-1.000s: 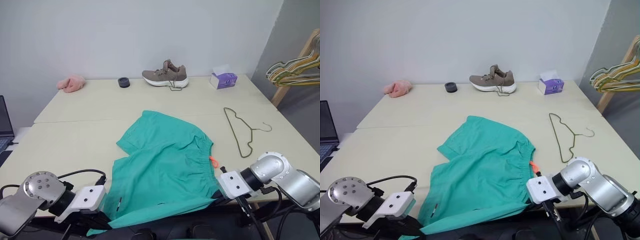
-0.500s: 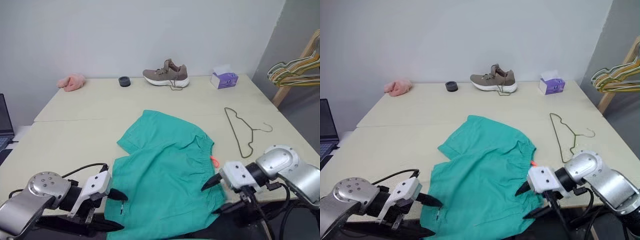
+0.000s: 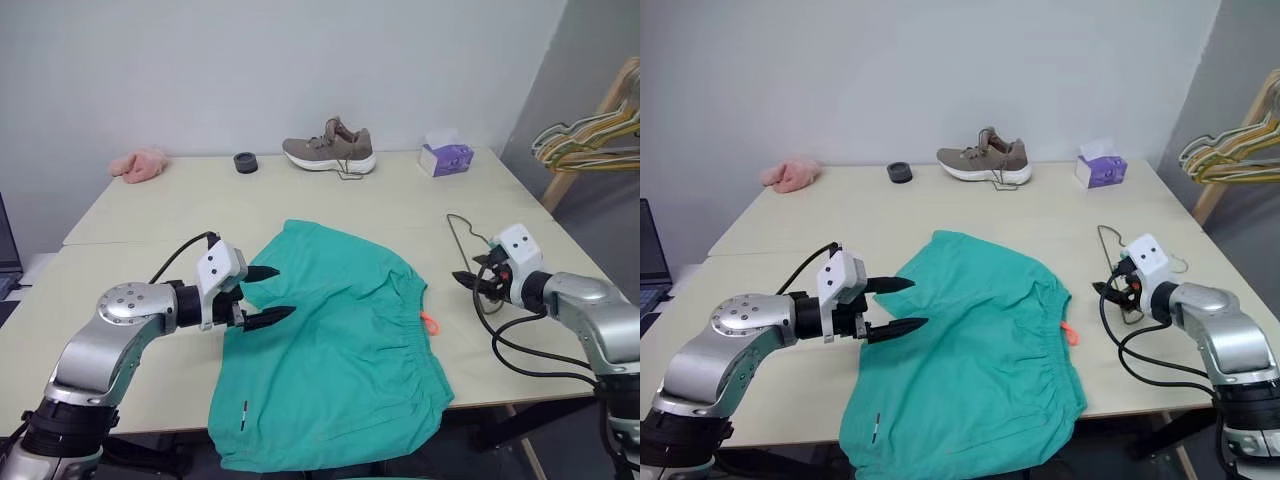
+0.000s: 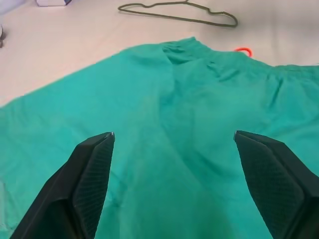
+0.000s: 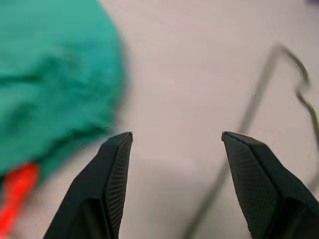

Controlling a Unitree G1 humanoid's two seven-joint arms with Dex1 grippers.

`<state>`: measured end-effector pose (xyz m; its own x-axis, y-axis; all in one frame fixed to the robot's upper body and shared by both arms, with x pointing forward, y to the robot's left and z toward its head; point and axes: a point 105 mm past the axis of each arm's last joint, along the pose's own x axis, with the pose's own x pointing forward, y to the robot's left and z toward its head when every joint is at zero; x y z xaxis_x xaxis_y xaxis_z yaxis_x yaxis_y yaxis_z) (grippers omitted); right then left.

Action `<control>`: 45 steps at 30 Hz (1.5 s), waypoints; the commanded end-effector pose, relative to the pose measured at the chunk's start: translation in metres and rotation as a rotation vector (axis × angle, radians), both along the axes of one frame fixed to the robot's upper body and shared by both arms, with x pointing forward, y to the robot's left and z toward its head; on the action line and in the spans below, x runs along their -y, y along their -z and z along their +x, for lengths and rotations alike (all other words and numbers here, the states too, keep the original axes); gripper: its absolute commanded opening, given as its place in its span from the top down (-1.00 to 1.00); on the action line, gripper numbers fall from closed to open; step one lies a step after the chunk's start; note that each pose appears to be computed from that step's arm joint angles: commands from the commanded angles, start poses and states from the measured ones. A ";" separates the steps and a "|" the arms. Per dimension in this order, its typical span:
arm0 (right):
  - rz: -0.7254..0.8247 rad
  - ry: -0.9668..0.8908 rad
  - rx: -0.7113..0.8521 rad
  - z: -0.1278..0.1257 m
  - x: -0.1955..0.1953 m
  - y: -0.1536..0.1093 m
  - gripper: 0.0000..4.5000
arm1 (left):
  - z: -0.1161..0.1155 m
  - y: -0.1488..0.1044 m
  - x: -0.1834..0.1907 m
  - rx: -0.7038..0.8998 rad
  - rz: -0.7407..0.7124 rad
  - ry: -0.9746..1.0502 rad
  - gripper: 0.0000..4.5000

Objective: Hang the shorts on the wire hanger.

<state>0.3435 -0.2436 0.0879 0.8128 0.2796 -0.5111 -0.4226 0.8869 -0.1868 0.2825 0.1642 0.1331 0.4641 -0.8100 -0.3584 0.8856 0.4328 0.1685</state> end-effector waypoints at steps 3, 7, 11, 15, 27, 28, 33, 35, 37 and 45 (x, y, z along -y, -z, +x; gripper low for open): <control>-0.046 0.138 0.011 0.022 0.026 0.009 -0.35 | 0.001 -0.005 0.008 0.040 0.018 0.062 -0.81; -0.048 0.194 -0.059 0.024 0.040 0.028 -0.35 | 0.001 -0.004 0.006 0.048 0.032 0.063 -0.81; 0.000 0.230 -0.169 0.022 0.046 0.046 -0.35 | 0.001 -0.004 0.003 0.060 0.040 0.058 -0.81; 0.018 0.277 -0.319 0.012 0.052 0.072 0.04 | 0.002 -0.004 0.003 0.072 0.046 0.059 -0.82; -0.090 0.362 -0.206 0.030 0.068 0.073 0.99 | 0.009 -0.001 -0.006 0.090 0.050 0.002 -0.82; -0.085 0.352 -0.179 0.034 0.066 0.067 0.99 | 0.011 -0.002 -0.008 0.084 0.043 -0.013 -0.82; -0.177 0.133 0.097 0.057 0.039 0.012 1.00 | 0.032 -0.006 -0.027 0.102 0.041 -0.131 -1.00; -0.232 -0.024 0.206 0.057 0.017 -0.012 1.00 | 0.041 -0.014 -0.034 0.104 0.010 -0.178 -1.00; -0.304 -0.207 0.293 0.051 -0.012 -0.030 1.00 | 0.053 -0.025 -0.044 0.079 -0.054 -0.249 -1.00; -0.741 -0.802 0.603 0.016 -0.096 -0.057 1.00 | 0.042 -0.037 -0.048 -0.227 -0.179 -0.177 -1.00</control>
<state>0.3656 -0.1665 0.1297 0.7413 0.5495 -0.3854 -0.5453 0.1584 -0.8231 0.3325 0.2179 0.1599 0.5868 -0.7379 -0.3335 0.7625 0.6421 -0.0791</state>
